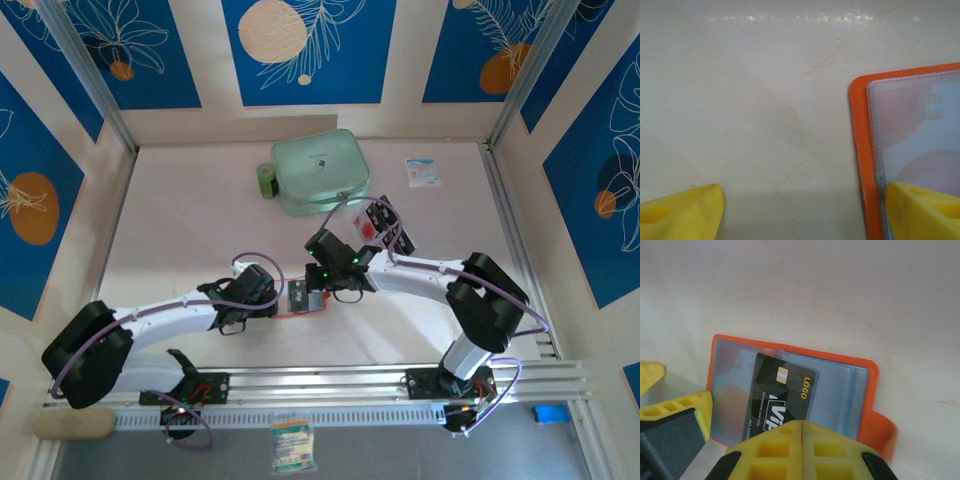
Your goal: Put the credit cards into the card holder
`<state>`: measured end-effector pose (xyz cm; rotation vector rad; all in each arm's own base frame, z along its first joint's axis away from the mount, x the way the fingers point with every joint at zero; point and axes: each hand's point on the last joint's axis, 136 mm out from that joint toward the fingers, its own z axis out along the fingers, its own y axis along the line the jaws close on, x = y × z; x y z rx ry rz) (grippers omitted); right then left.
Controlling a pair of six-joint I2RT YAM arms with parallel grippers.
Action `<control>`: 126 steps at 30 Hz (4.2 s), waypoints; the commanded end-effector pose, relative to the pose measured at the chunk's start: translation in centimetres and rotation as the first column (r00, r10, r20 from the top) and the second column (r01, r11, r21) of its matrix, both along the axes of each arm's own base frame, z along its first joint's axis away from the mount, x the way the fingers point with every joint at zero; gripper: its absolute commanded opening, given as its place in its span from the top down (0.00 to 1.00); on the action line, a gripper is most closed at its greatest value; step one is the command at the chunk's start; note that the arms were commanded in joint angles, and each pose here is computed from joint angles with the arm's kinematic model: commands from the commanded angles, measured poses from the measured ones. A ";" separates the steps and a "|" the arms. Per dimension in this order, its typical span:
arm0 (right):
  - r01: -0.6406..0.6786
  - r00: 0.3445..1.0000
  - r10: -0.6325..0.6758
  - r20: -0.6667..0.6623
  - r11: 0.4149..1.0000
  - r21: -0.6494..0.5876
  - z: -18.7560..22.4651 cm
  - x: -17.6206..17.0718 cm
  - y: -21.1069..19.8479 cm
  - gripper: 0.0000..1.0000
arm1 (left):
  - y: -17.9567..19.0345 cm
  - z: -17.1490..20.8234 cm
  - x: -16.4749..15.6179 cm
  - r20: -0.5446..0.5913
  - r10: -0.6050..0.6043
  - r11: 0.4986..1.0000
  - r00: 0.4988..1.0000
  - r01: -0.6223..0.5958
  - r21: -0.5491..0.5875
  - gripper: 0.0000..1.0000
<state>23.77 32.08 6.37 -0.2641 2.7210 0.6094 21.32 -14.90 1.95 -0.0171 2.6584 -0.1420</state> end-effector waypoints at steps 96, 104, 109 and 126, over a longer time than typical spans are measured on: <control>-0.080 0.991 0.085 -0.104 0.996 0.048 -2.5 -0.7 4.6 1.00 | 2.3 -0.2 0.2 0.002 0.039 0.999 0.999 -0.039 0.025 0.16; -0.104 0.986 0.109 -0.124 0.994 0.045 -3.2 -1.1 5.7 1.00 | 2.3 -0.7 0.1 -0.010 0.039 0.999 0.999 -0.038 0.028 0.16; -0.108 0.983 0.113 -0.146 0.993 0.045 -4.0 -1.5 6.1 1.00 | 2.2 -0.8 0.1 -0.013 0.038 0.999 0.999 -0.038 0.026 0.16; -0.056 0.990 0.072 -0.123 0.990 0.132 -0.7 -0.9 4.9 1.00 | 2.1 -0.7 0.1 -0.015 0.037 0.999 0.999 -0.036 0.022 0.16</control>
